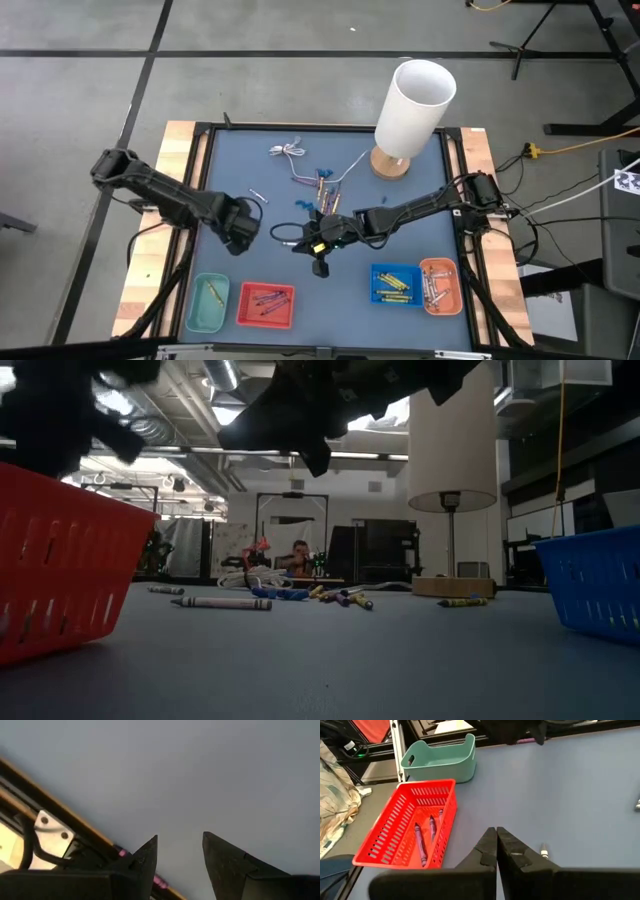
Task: Sort crayons
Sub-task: Put the red crayon into the red basket
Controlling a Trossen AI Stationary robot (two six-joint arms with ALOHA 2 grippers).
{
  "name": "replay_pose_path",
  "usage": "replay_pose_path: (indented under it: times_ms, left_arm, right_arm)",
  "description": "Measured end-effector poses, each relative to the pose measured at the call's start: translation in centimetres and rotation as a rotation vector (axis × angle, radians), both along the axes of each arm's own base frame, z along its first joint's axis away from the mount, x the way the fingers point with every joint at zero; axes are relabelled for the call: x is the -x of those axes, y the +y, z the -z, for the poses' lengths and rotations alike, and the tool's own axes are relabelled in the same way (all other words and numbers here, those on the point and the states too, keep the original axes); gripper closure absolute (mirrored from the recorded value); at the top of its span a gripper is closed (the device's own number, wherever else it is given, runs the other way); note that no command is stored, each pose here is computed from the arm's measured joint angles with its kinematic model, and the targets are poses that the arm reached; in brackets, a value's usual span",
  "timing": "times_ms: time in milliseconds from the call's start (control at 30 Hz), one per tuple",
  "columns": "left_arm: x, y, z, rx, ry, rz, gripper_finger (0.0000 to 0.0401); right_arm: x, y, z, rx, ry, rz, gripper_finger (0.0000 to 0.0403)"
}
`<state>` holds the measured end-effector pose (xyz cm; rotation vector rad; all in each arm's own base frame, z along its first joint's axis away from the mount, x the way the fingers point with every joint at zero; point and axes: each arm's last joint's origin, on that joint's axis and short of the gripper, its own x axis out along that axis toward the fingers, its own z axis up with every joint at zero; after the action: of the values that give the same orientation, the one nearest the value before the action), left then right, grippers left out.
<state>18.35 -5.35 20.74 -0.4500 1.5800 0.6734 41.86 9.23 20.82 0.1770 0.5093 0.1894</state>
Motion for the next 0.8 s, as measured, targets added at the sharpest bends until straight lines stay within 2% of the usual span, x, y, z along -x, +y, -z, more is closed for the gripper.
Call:
replay_pose_path:
  times_ms: [300, 600, 700, 800]
  left_arm:
    - [2.8, 3.9, 2.8, 0.019, 0.104, -0.183, 0.0260]
    - [2.7, 4.7, 2.9, 0.054, 0.095, -0.299, 0.0260]
    - [2.7, 4.7, 2.9, 0.060, 0.097, -0.290, 0.0260]
    - [2.7, 4.8, 2.9, 0.079, 0.103, -0.193, 0.0260]
  right_arm:
    - [0.3, -0.1, 0.5, 0.043, 0.054, -0.016, 0.0400]
    - [0.6, -0.2, 1.0, 0.087, 0.105, -0.017, 0.0400]
    - [0.6, -0.2, 1.1, 0.110, 0.110, -0.002, 0.0400]
    - [0.6, -0.3, 1.1, 0.121, 0.107, 0.005, 0.0400]
